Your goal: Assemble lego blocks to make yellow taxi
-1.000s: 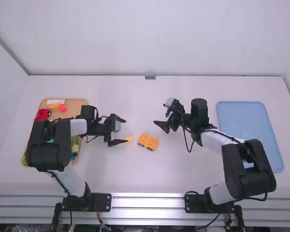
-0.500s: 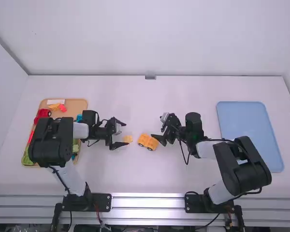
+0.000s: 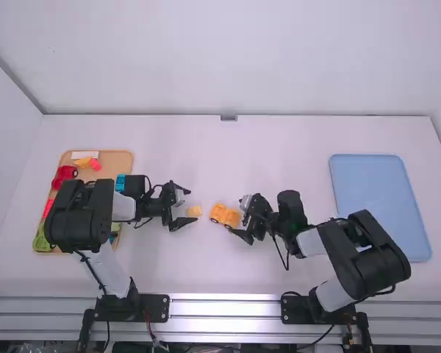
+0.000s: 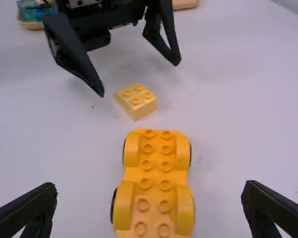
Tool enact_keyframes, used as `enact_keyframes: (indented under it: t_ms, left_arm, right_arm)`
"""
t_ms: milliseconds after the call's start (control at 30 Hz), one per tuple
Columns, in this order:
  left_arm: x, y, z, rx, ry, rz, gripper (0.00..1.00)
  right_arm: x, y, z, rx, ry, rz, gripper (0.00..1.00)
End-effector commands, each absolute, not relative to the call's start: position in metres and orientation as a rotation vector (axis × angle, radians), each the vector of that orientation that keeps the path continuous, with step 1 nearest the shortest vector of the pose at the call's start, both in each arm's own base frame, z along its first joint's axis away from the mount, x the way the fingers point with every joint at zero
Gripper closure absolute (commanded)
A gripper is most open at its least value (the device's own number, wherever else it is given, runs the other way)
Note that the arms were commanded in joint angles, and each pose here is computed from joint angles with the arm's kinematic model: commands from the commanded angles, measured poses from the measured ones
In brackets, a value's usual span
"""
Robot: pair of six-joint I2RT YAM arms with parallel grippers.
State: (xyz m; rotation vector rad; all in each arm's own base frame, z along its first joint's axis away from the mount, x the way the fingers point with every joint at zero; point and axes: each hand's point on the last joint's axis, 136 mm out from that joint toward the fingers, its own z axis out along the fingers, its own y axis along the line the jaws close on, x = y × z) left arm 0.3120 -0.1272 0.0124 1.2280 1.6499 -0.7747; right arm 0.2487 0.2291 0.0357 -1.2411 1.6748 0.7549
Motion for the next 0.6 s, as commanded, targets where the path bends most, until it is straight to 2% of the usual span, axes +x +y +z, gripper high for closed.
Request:
enact_keyframes:
  t_ms: [0, 167, 333, 567]
  left_arm:
    - [0.304, -0.132, 0.013, 1.212, 1.656, -0.837, 0.01]
    - [0.3, -0.134, 0.005, 1.245, 1.677, -0.815, 0.01]
    - [0.296, -0.138, -0.007, 1.313, 1.676, -0.766, 0.14]
    - [0.303, -0.128, -0.014, 1.271, 1.738, -0.747, 0.2]
  right_arm:
    - [0.245, 0.229, 0.028, -1.245, 1.705, 0.729, 0.01]
    - [0.252, 0.236, 0.011, -1.258, 1.716, 0.721, 0.01]
    - [0.256, 0.246, 0.002, -1.265, 1.683, 0.83, 0.01]
    - [0.263, 0.251, -0.006, -1.244, 1.696, 0.892, 0.01]
